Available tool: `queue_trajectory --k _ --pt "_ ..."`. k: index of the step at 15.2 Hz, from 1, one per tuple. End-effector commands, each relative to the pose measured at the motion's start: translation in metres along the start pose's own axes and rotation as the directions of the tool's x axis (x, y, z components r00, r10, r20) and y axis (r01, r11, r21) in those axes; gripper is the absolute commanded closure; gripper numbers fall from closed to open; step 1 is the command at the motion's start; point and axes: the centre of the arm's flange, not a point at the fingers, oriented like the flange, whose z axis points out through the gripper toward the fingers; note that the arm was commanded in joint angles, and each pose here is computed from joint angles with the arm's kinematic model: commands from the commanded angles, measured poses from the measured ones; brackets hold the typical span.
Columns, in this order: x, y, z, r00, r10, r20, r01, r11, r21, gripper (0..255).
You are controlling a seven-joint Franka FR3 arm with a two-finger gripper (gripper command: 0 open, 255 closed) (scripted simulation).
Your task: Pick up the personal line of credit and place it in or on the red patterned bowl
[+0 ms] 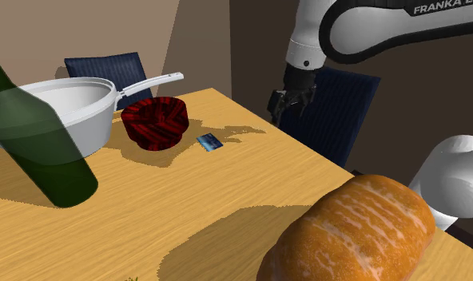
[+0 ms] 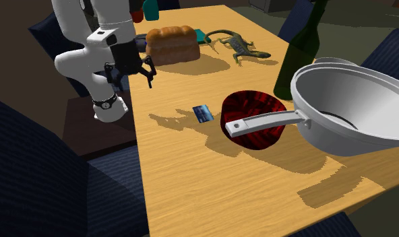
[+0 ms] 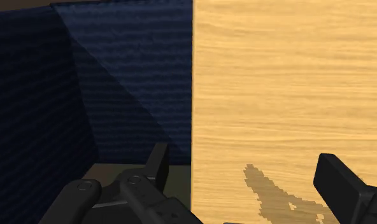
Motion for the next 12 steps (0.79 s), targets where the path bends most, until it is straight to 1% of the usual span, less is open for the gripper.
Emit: queue_trajectory --k 1,3,6,9,12 --pt "0.002 -0.023 0.008 0.999 -0.005 -0.054 0.005 1.0 0.001 0" --pt "0.007 -0.046 0.015 0.995 -0.01 -0.104 0.01 1.0 -0.001 0" --pt "0.015 -0.079 0.025 0.984 -0.018 -0.178 0.017 1.0 -0.004 0" --pt "0.023 -0.113 0.035 0.968 -0.025 -0.25 0.024 1.0 -0.008 0" --pt "0.032 -0.147 0.044 0.946 -0.033 -0.322 0.031 0.999 -0.013 0"
